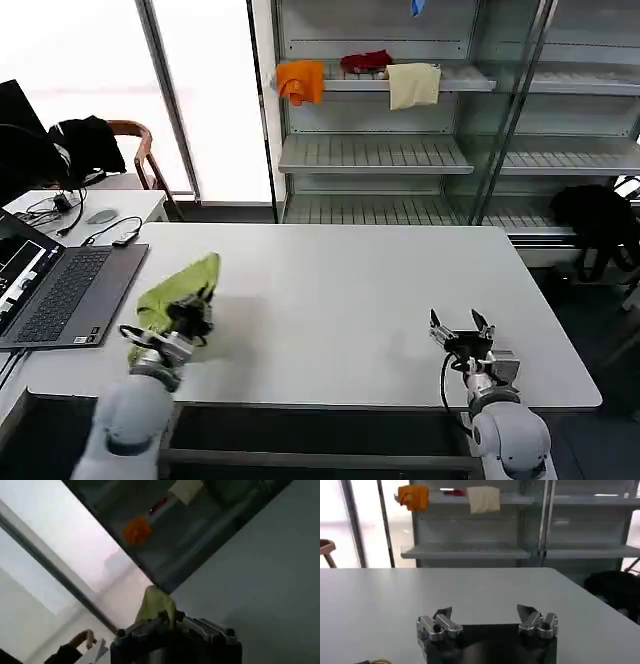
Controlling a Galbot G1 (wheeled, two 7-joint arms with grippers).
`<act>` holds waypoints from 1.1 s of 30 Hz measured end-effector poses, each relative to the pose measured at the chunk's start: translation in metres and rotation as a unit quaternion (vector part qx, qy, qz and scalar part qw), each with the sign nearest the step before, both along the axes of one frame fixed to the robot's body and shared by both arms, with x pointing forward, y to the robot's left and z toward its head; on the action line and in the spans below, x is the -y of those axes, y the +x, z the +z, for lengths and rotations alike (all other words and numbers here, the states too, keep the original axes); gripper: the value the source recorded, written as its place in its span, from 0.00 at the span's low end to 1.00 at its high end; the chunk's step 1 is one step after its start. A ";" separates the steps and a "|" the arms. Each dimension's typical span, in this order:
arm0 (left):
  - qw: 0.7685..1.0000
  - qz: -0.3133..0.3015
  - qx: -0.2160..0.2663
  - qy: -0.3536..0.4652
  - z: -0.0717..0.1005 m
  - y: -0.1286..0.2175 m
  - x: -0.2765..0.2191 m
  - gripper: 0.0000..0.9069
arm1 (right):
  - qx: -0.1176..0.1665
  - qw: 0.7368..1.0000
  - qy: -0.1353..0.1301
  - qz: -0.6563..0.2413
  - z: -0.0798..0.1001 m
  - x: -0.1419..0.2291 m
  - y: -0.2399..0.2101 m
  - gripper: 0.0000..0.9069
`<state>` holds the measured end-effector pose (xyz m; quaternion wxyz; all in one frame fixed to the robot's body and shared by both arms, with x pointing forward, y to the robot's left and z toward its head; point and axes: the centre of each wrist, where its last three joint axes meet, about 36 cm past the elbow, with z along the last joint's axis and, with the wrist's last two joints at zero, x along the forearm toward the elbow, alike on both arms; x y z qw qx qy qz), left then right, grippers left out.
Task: Fold and organize the clothes.
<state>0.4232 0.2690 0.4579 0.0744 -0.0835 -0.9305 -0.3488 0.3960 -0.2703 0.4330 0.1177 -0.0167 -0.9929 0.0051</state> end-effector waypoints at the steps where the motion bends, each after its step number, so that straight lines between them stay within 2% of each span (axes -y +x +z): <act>1: 1.000 -0.007 0.000 -0.002 -0.003 -0.001 0.010 0.01 | 0.000 1.000 0.000 -0.001 0.000 0.000 -0.001 1.00; 12: 0.994 -0.093 0.005 -0.049 -0.021 0.002 0.099 0.01 | 0.008 1.000 0.001 0.000 0.011 -0.006 -0.002 1.00; 13: 0.993 -0.101 0.005 -0.056 -0.023 0.003 0.107 0.04 | 0.008 1.000 0.001 0.000 0.012 -0.007 -0.002 1.00; 14: 0.992 -0.108 0.004 -0.062 -0.024 0.004 0.114 0.17 | 0.008 1.000 0.000 0.001 0.013 -0.008 -0.003 1.00; 15: 0.991 -0.115 0.004 -0.067 -0.027 0.005 0.121 0.94 | 0.009 1.000 0.000 0.001 0.014 -0.008 -0.003 1.00; 16: 0.990 -0.121 0.001 -0.072 -0.030 0.007 0.128 1.00 | 0.009 1.000 0.000 0.002 0.015 -0.009 -0.004 1.00; 22: 0.983 -0.154 -0.026 -0.097 -0.051 0.004 0.164 1.00 | 0.005 1.000 0.006 0.020 0.020 -0.015 -0.006 1.00; 26: 0.979 -0.165 -0.037 -0.114 -0.056 0.000 0.172 1.00 | -0.002 0.999 0.026 0.040 0.022 -0.022 -0.004 1.00; 30: 0.975 -0.170 -0.039 -0.141 -0.049 -0.006 0.172 1.00 | -0.008 0.996 0.055 0.063 0.023 -0.031 -0.001 1.00; 33: 0.970 -0.172 -0.033 -0.166 -0.035 -0.010 0.166 1.00 | -0.016 0.993 0.080 0.084 0.020 -0.041 0.002 1.00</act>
